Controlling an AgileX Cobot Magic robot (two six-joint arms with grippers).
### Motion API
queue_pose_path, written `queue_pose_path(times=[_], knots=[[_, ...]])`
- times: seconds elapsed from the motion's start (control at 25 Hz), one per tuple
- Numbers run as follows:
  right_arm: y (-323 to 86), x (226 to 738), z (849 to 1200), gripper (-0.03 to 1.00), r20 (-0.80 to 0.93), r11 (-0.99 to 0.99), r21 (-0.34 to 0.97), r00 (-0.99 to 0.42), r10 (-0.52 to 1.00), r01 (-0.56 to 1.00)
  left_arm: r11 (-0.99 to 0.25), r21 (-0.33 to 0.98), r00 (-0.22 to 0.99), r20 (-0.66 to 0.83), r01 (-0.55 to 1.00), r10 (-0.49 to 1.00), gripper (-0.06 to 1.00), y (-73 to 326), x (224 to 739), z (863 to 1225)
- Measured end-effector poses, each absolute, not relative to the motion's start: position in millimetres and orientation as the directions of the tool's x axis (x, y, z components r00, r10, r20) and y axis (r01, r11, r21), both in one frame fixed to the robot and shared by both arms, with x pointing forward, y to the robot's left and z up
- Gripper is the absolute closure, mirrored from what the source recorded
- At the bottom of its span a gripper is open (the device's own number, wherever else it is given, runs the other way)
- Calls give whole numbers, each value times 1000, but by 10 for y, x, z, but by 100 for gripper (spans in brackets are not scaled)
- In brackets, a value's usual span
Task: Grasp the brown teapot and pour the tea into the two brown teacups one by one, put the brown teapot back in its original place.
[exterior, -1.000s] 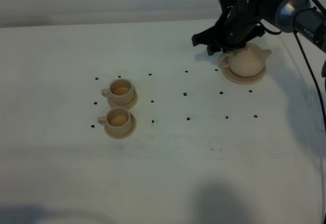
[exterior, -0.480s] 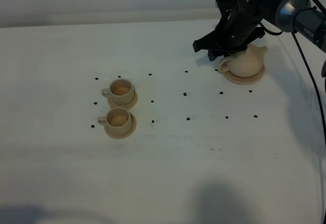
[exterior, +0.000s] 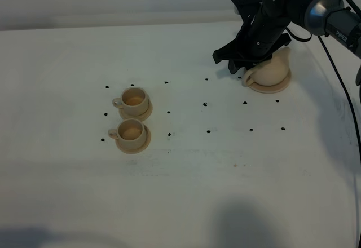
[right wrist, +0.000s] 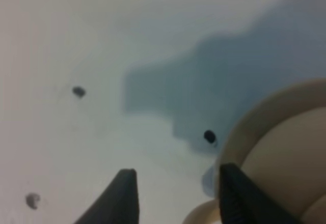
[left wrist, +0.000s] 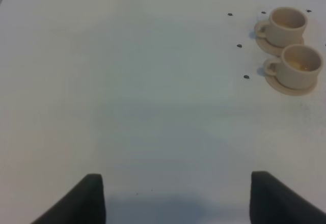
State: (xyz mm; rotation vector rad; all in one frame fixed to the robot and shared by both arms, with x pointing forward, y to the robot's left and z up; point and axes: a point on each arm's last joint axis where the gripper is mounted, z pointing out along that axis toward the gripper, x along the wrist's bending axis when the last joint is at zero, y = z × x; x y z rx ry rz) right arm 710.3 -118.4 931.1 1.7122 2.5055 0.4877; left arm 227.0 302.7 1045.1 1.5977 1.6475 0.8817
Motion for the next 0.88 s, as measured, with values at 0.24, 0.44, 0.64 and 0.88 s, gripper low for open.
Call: queue_pose_path(times=[0.24,0.44,0.64,0.88], knots=[[-1182,7075,9306,60,125,365,273,-409,904,890,22,837,-26,-9,547,1000,38,3027,2270,10451],[-1181,7060,9302,60,124,384,260,-425,897,886,22,837,-26,-9,547,1000,38,3027,2270,10451],[-1180,7063,9306,60,122,390,263,-431,894,882,22,837,-26,-9,547,1000,38,3027,2270,10451],[-1174,7112,9429,60,102,397,295,-442,891,869,22,837,-26,-9,547,1000,38,3027,2270,10451]])
